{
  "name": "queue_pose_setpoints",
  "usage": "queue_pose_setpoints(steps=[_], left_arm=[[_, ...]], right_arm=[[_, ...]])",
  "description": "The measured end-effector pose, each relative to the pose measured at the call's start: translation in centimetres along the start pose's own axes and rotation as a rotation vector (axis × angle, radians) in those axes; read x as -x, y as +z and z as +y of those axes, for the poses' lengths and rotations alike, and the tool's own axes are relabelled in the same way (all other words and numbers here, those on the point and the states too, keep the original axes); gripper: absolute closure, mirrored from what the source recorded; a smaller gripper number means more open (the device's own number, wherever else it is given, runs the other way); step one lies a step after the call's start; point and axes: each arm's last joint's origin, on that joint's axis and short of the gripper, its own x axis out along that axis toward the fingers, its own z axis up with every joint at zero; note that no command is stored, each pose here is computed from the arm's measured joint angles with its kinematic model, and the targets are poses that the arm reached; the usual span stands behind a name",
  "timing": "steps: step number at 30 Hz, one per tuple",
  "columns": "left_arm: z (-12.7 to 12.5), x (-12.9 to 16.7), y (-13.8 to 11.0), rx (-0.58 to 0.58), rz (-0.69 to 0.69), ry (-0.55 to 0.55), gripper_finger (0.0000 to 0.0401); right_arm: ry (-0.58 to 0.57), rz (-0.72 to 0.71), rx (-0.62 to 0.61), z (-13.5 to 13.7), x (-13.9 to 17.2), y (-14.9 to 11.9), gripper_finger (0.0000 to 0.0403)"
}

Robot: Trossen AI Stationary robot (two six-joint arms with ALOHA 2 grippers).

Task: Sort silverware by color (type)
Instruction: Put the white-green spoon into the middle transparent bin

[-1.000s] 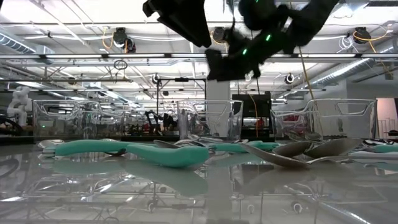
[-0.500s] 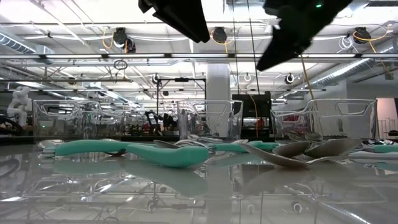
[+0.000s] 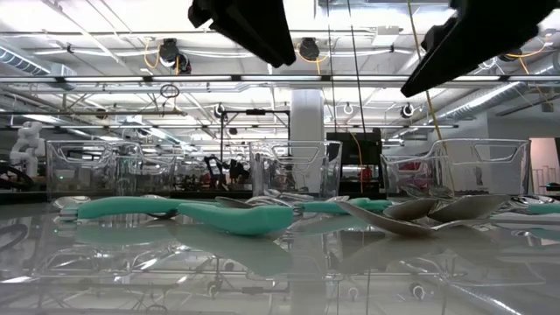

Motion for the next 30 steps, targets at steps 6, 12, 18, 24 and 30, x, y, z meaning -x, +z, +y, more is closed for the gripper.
queue_pose_setpoints(steps=[6,12,18,24,30], left_arm=[[-1.1,-2.3,-1.2,0.120,0.078,-0.008,0.0286],[0.1,-5.1,-0.6,0.127,0.154,-0.019,0.0286],[0.2,-5.5,-0.3,0.118,0.160,-0.057,0.0286],[1.4,-6.7,0.4,0.127,0.199,-0.072,0.0286],[2.2,-8.3,0.5,0.055,0.221,-0.052,0.0286]], right_arm=[[0.071,-0.020,0.054,3.3,-1.5,-1.5,0.0229],[0.095,0.031,0.134,4.5,-2.3,-3.0,0.0229],[0.111,0.020,0.165,4.7,-1.7,-2.9,0.0229],[0.124,0.020,0.211,4.9,-1.3,-3.1,0.0229],[0.118,0.044,0.238,4.9,-1.0,-3.5,0.0229]])
